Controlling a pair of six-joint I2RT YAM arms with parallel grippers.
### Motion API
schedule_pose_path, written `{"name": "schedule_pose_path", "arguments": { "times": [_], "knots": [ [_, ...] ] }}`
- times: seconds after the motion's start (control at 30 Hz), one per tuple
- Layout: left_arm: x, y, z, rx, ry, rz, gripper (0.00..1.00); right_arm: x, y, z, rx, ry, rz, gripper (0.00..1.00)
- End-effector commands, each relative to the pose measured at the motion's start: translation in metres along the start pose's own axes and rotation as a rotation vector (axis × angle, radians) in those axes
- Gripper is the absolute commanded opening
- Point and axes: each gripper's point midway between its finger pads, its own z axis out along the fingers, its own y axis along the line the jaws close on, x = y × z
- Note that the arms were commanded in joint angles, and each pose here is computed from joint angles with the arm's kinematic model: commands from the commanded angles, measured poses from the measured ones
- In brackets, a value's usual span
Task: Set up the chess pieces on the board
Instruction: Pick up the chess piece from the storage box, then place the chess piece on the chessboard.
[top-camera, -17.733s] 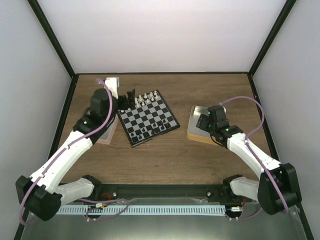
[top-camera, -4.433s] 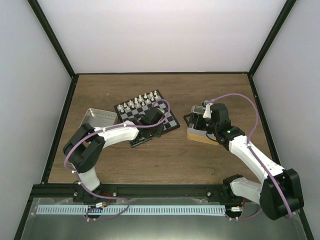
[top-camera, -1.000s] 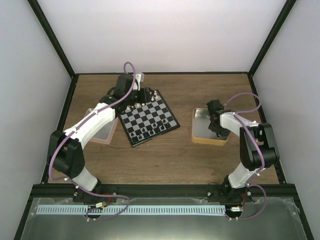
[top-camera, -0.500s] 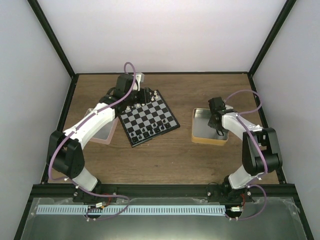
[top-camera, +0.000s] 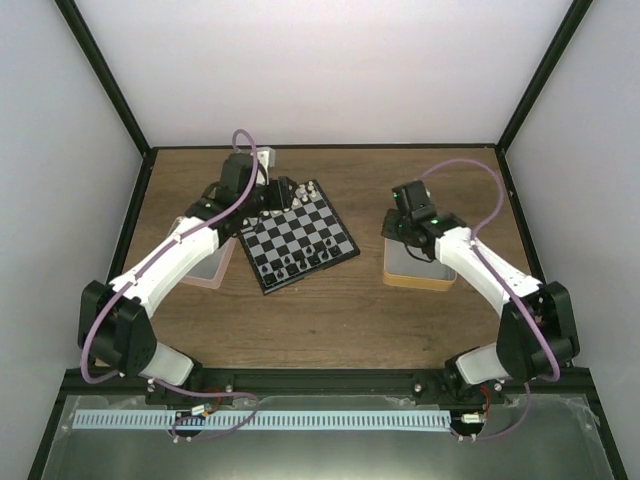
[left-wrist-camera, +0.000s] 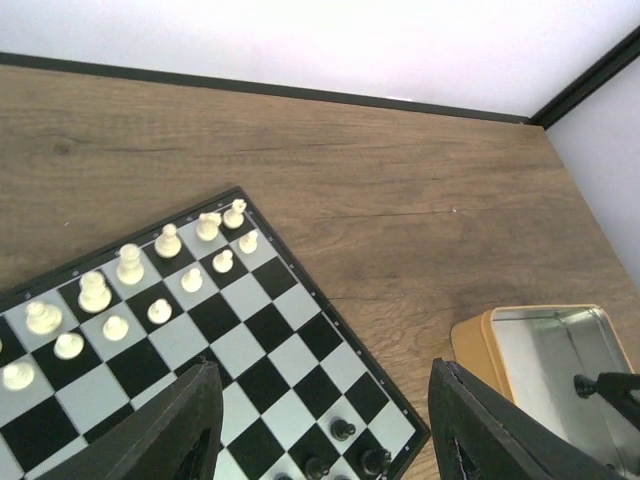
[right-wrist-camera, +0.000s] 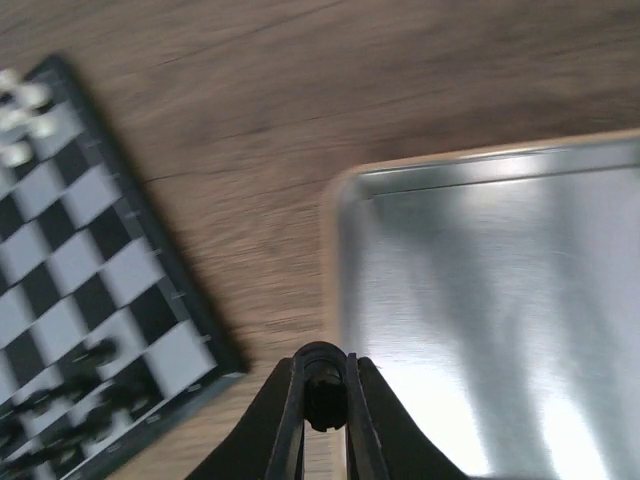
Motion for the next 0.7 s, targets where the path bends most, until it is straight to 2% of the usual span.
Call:
{"name": "schedule_pose_path", "arguments": {
  "times": [0.0,0.33,0.67],
  "knots": [
    [0.001,0.011,-0.015,-0.050,-0.033,-0.040,0.59,0.008,0.068,-0.002,-0.177,0.017,-0.111,0.02],
    [0.010,0.016,-0.031,-0.060,-0.039,-0.061,0.59,0.054,0.124,0.046,-0.244,0.117,-0.300,0.02],
    [0.009,0.016,-0.035,-0.063,-0.046,-0.061,0.60,0.069,0.132,0.078,-0.223,0.138,-0.342,0.02]
  ]
}}
